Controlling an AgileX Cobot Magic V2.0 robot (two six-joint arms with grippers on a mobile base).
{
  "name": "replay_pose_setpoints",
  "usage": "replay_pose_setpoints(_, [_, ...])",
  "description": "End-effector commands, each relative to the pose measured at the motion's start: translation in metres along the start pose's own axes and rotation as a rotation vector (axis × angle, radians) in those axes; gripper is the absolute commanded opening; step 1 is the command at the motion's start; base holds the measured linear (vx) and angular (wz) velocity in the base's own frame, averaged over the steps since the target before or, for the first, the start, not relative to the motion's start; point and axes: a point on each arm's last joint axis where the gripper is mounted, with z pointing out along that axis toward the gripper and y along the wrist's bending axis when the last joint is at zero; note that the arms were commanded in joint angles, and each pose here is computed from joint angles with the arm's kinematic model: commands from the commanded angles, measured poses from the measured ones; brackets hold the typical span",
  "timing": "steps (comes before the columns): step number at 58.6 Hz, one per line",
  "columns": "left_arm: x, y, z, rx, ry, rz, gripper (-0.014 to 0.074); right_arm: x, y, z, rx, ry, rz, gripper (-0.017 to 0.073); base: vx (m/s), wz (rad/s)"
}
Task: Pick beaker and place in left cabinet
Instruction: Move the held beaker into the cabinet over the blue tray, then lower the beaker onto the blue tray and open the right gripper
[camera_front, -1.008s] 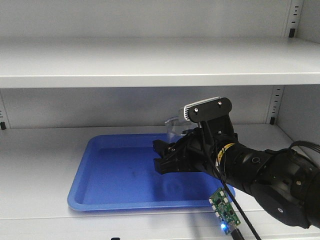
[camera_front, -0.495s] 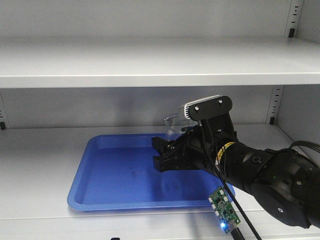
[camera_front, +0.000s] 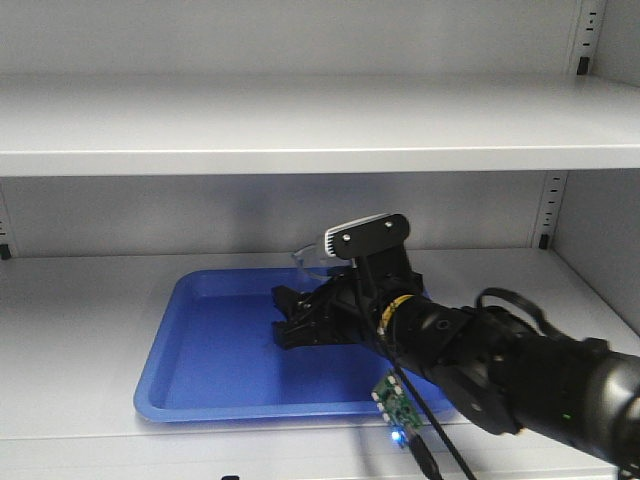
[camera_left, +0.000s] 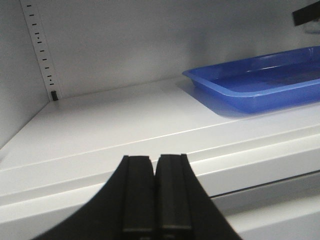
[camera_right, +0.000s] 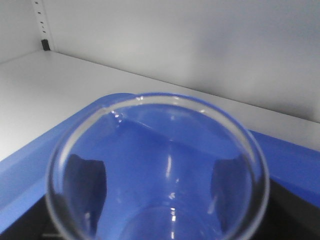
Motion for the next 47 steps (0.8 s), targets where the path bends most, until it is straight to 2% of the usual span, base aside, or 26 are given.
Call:
replay_pose_setpoints(1, [-0.003, 0.000, -0.001, -0.007, -0.077, -0.006, 0.0001, -0.033, -0.001, -0.001, -0.017, -0.151, -0.005, -0.0004, 0.00, 0.00])
replay_pose_setpoints(16, [-0.003, 0.000, -0.001, -0.007, -0.077, -0.006, 0.0001, -0.001, -0.001, 0.023, -0.020, -0.070, 0.002, 0.0005, 0.00, 0.00])
replay_pose_setpoints(29, [-0.003, 0.000, -0.001, -0.007, -0.077, -0.006, 0.0001, 0.015, -0.001, 0.034, -0.015, -0.027, 0.032, 0.0086, 0.00, 0.00])
replay_pose_setpoints(34, [-0.003, 0.000, -0.001, -0.007, -0.077, -0.006, 0.0001, 0.019, -0.002, 0.036, -0.009, -0.021, 0.057, 0.0153, 0.00, 0.00])
replay_pose_setpoints(40, [-0.003, 0.000, -0.001, -0.007, -0.077, -0.006, 0.0001, 0.018, -0.002, 0.036, -0.011, -0.030, 0.060, 0.0253, 0.00, 0.00])
replay_pose_setpoints(47, [-0.003, 0.000, -0.001, -0.007, -0.077, -0.006, 0.0001, 0.015, -0.001, 0.036, -0.020, -0.060, 0.060, 0.0434, 0.00, 0.00])
